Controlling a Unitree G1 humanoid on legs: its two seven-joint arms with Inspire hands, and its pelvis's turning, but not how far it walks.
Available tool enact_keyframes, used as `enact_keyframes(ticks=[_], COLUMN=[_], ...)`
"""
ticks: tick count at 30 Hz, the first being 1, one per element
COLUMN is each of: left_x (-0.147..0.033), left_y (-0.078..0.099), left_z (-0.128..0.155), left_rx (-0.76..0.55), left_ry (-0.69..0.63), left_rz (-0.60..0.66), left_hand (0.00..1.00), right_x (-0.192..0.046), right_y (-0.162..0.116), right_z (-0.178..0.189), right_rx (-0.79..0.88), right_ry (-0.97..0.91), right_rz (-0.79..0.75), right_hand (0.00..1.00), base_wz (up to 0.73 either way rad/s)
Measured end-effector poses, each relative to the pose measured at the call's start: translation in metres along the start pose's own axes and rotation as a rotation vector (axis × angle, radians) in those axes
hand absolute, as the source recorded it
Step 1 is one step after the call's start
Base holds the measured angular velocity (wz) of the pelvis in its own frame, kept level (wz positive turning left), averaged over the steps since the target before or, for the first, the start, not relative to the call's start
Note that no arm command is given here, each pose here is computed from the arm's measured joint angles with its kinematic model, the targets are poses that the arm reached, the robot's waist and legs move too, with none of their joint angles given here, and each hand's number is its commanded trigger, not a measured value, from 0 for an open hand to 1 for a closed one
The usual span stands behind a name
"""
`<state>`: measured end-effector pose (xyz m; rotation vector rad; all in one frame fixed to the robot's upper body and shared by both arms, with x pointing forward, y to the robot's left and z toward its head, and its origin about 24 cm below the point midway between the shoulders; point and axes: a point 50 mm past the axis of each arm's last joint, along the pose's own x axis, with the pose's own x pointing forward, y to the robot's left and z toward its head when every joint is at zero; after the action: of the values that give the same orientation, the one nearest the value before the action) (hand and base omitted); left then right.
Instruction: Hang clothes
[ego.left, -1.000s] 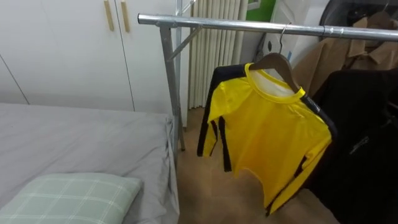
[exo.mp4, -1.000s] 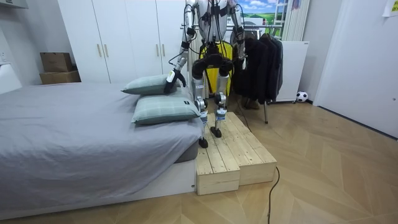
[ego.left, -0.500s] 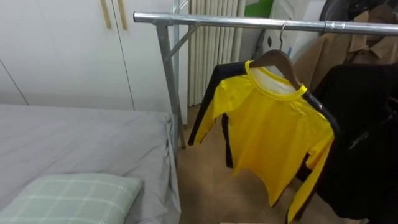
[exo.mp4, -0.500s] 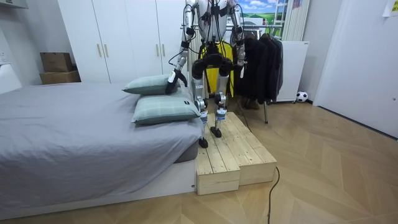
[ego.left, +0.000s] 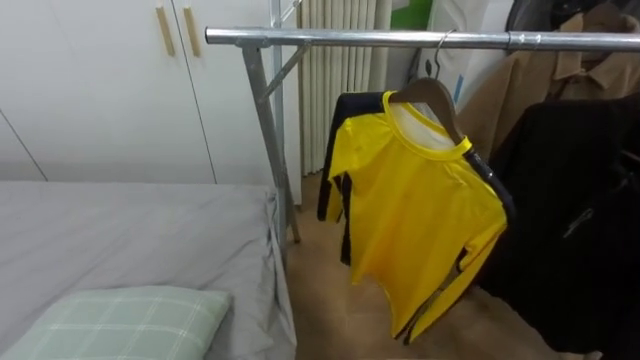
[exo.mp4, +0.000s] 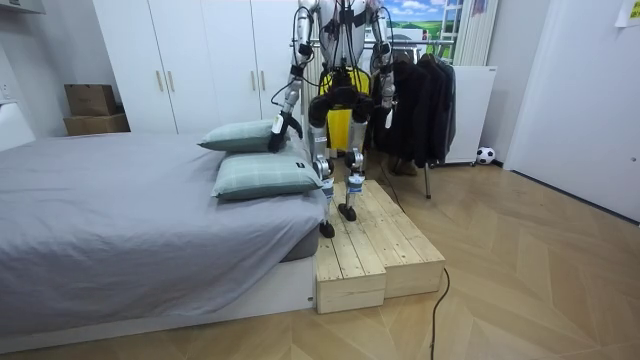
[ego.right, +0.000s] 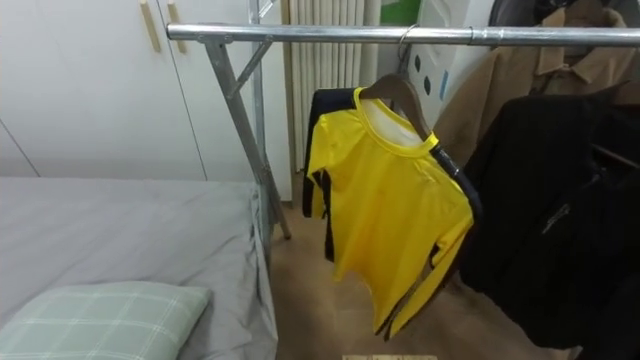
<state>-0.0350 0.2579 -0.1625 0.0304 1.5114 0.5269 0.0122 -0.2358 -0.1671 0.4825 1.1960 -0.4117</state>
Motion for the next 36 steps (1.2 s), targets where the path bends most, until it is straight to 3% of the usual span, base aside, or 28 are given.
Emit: enact_keyframes(ticks=[4, 29, 36], left_x=[0.001, 0.001, 0.001], left_y=[-0.001, -0.004, -0.004], left_z=[0.0, 0.001, 0.001], left_rx=[-0.055, -0.001, 0.122], left_ry=[0.016, 0.036, 0.033], left_rz=[-0.029, -0.039, -0.029], left_hand=[0.0, 0.0, 0.0], right_x=[0.0, 0.006, 0.006], right_y=[0.001, 0.01, 0.011], right_z=[0.0, 0.008, 0.01], right_rx=[-0.004, -0.092, -0.117], right_ry=[0.007, 0.053, 0.051], right_rz=[0.008, 0.009, 0.004], right_hand=[0.0, 0.0, 0.0], base_wz=[0.0, 0.03, 0.0])
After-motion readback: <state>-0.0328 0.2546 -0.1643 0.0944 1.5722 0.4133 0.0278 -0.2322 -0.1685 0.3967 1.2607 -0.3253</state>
